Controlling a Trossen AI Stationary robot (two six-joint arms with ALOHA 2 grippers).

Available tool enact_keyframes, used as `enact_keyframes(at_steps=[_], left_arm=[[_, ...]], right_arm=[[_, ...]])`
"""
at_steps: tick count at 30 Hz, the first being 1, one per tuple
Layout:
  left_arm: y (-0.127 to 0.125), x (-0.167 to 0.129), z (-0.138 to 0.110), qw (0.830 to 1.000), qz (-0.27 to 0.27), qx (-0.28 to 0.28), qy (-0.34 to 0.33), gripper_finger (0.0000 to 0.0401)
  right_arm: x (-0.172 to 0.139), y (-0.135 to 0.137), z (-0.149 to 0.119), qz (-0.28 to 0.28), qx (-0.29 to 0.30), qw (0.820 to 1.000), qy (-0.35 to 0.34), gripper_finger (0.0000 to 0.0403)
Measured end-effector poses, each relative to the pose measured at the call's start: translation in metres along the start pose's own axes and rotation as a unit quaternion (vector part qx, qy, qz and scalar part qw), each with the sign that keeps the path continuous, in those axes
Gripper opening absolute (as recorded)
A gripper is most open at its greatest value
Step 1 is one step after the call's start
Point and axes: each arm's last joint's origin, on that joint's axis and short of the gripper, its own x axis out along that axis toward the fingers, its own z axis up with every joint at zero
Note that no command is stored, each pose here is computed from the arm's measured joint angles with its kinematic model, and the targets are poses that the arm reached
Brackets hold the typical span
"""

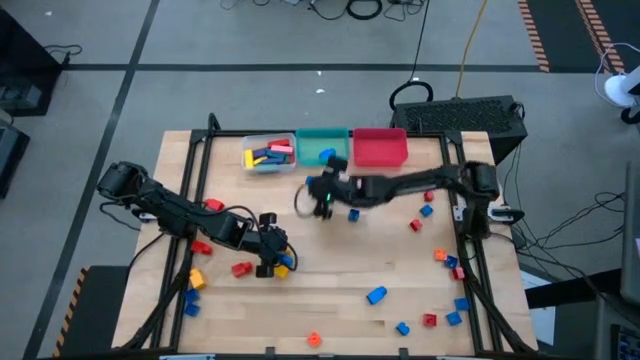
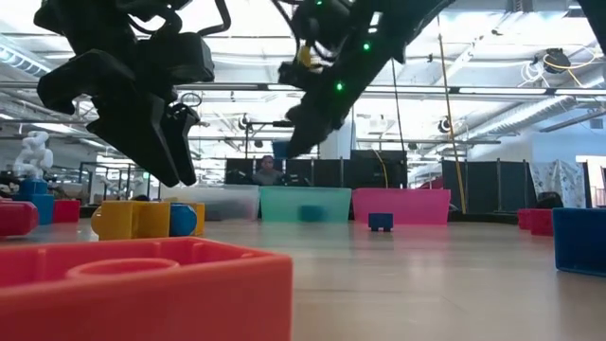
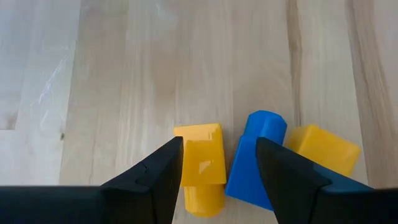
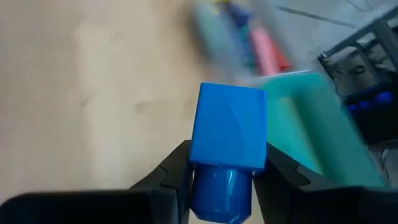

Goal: Sort blocks by size
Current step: Put the blue 1 stud game piece into the green bin, then put the yellow 1 stud game piece into the green bin

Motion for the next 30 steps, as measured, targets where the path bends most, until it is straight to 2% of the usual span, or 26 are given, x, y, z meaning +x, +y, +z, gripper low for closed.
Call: enact_keyframes(at_steps=[3,6,10,15,24,30], left_arm=[[0.0,0.0,0.0,1.0,0.0,0.0,0.0,0.0202],[0.0,0.0,0.0,1.0,0.0,0.0,-0.002,0.0202],[0.0,0.0,0.0,1.0,0.0,-0.001,-0.001,0.0202],[0.0,0.0,0.0,1.0,-0.008,-0.009,0.004,0.0202],[0.0,0.0,-0.002,1.0,-0.01,-0.008,0.011,0.0202],[-0.001,0.0,-0.002,1.0,-0.011,-0.007,0.011,0.0202]], right_arm=[[0.008,-0.039,0.001,-0.003,0.033,0.999,-0.01,0.0115],[0.027,-0.077,-0.008,-0.027,0.085,0.996,-0.003,0.0115],[0.056,-0.108,-0.029,-0.011,0.145,0.989,0.014,0.0115],[0.069,-0.124,-0.04,0.012,0.174,0.985,0.015,0.0126],[0.071,-0.136,-0.044,-0.001,0.184,0.983,0.017,0.0198],[0.071,-0.139,-0.045,-0.005,0.188,0.982,0.018,0.0223]])
